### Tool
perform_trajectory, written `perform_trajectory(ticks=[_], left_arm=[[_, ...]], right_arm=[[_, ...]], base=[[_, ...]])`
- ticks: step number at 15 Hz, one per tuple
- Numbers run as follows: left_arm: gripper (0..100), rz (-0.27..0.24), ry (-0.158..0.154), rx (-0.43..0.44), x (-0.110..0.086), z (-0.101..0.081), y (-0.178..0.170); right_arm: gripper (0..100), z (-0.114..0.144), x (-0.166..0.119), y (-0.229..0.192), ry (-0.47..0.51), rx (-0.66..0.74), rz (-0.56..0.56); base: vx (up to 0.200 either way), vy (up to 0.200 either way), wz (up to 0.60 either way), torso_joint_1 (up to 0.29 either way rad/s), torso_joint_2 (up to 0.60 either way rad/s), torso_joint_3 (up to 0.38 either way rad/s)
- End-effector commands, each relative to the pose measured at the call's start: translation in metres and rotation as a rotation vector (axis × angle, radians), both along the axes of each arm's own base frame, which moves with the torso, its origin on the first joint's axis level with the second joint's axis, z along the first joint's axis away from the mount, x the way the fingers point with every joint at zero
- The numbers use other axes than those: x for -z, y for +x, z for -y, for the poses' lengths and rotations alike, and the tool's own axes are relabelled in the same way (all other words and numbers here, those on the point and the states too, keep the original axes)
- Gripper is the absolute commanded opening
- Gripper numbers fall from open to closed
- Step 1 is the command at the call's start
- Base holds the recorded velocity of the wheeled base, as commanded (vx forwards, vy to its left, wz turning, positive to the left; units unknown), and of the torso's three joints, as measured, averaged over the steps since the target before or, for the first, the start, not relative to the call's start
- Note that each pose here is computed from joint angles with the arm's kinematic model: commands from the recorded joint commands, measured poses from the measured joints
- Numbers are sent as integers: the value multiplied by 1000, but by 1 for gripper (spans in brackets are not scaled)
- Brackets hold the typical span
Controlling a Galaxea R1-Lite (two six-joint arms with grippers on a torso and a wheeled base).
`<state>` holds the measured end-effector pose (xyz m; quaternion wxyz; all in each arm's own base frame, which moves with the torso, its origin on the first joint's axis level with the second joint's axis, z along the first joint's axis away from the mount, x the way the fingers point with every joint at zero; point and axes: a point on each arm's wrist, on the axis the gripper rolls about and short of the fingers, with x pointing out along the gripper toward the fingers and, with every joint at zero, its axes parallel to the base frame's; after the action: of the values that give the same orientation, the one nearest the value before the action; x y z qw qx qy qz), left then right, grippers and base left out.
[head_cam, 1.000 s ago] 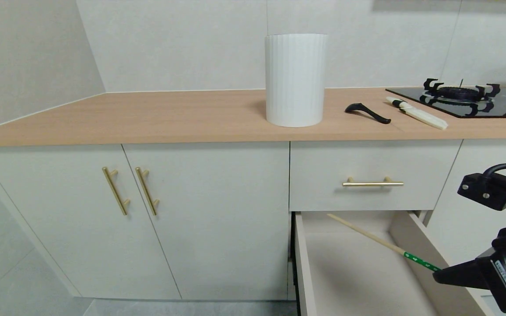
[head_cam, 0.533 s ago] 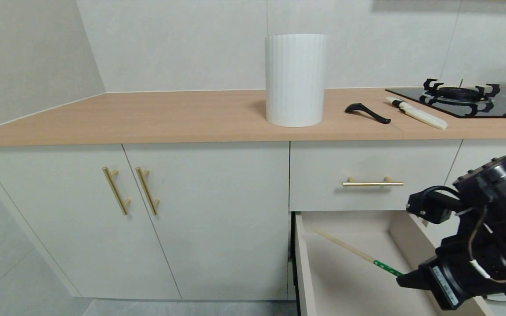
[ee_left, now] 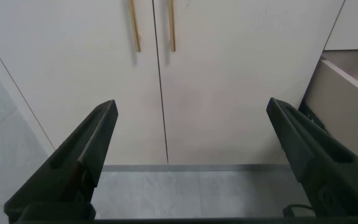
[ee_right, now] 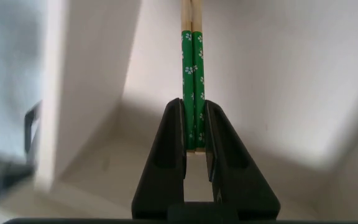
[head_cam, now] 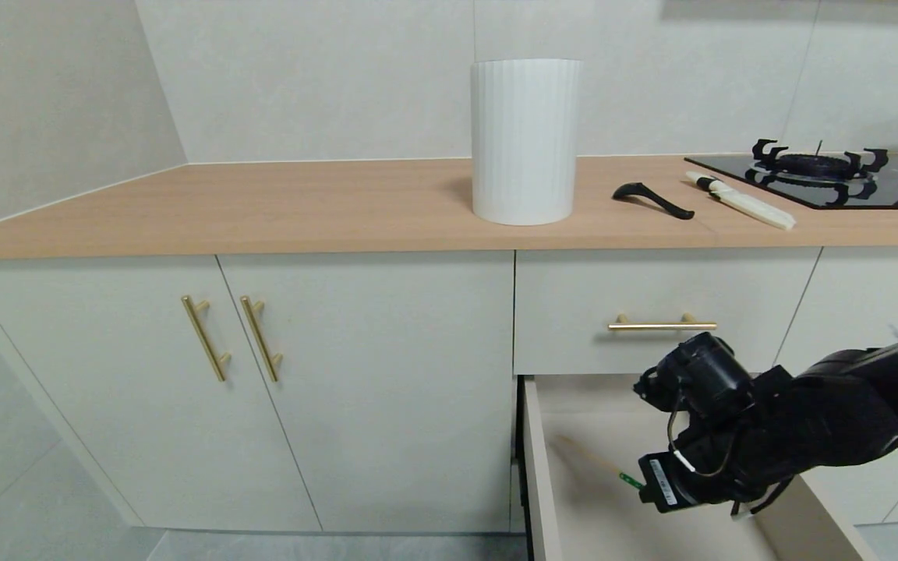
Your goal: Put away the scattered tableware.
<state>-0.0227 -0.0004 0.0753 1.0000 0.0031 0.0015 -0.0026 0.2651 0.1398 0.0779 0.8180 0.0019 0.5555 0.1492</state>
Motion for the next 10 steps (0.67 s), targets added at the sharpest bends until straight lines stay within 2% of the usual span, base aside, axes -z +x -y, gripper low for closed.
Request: perform_trajectory(ticks=[1, 3, 5, 10], left_arm=[[100, 0, 0, -1, 0, 0, 0], [100, 0, 0, -1, 0, 0, 0], [100, 0, 0, -1, 0, 0, 0], [100, 0, 1, 0, 0, 0, 0]], right_arm=[[0, -6, 47, 14, -65, 35, -83], [0, -11, 61, 22, -51, 74, -87], [0, -15, 80, 29, -91, 127, -100], [0, -25, 95, 25, -139, 110, -118]], base=[[0, 0, 0, 0, 0, 0], [0, 0, 0, 0, 0, 0], [0, 0, 0, 0, 0, 0], [0, 0, 0, 0, 0, 0]])
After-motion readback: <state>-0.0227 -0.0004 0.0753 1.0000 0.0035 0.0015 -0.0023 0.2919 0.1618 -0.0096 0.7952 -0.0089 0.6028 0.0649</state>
